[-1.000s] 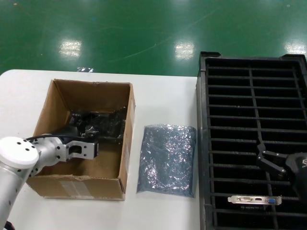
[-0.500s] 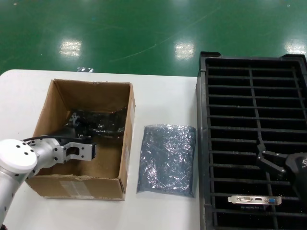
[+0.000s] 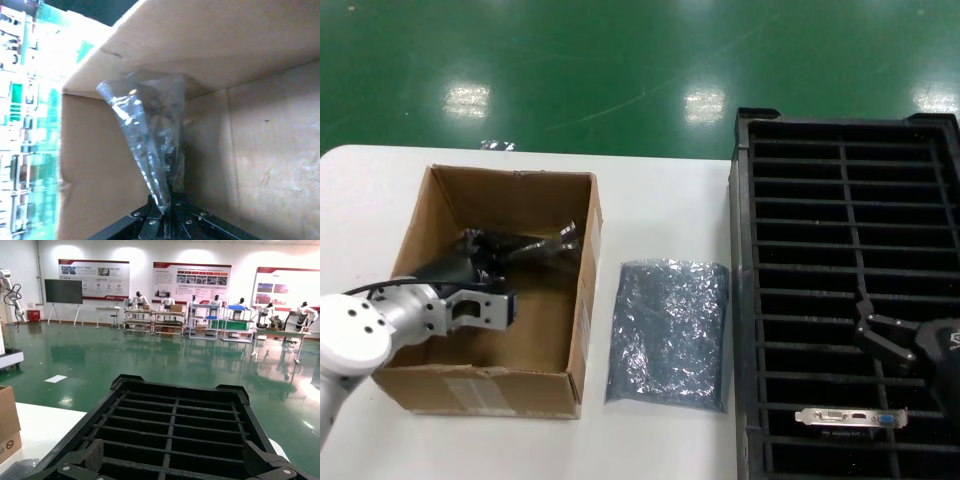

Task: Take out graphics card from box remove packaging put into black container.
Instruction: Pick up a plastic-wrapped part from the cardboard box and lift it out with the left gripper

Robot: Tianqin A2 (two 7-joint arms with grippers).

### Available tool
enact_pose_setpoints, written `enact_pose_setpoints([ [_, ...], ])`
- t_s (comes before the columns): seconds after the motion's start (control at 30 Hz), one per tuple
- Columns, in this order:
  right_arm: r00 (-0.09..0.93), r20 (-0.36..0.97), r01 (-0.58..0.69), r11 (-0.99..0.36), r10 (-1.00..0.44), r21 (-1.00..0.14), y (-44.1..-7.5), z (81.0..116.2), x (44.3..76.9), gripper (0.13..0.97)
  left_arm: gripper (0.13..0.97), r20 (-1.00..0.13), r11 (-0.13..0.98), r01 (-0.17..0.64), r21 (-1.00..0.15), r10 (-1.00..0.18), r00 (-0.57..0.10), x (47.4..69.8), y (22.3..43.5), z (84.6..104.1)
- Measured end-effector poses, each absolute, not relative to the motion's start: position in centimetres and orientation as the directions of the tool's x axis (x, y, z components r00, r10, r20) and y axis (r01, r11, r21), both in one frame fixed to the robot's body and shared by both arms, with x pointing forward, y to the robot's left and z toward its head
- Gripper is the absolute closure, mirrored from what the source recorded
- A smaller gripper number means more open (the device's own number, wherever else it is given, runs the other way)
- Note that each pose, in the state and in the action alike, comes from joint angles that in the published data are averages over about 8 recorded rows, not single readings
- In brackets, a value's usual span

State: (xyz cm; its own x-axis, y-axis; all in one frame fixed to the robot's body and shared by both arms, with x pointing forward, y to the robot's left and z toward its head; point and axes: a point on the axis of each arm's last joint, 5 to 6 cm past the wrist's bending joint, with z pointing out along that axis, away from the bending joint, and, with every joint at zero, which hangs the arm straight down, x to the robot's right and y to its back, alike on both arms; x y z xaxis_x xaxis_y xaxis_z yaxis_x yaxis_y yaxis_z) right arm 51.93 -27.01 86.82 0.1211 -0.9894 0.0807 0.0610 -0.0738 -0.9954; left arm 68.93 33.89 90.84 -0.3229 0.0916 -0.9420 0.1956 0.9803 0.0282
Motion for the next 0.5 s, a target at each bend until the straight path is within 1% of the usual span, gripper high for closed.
enact_pose_setpoints([
  [0.23,0.121,0.081,0.061,-0.074,-0.989,-0.995,-27.0,86.8,51.9,0.130,0.957,-0.961,0.977,0.203,0.064,0.115,-0.252,67.6,34.1,92.4],
  [0.37,0.121,0.081,0.061,-0.074,-0.989,-0.995,-27.0,86.8,51.9,0.130,0.958,-0.974,0.976,0.203,0.083,0.122,-0.189,66.4,34.1,93.7],
  [0.5,0.121,0.081,0.061,-0.074,-0.989,-0.995,-27.0,86.8,51.9,0.130,0.958,-0.986,0.974,0.208,0.094,0.119,-0.113,64.8,34.0,95.2],
])
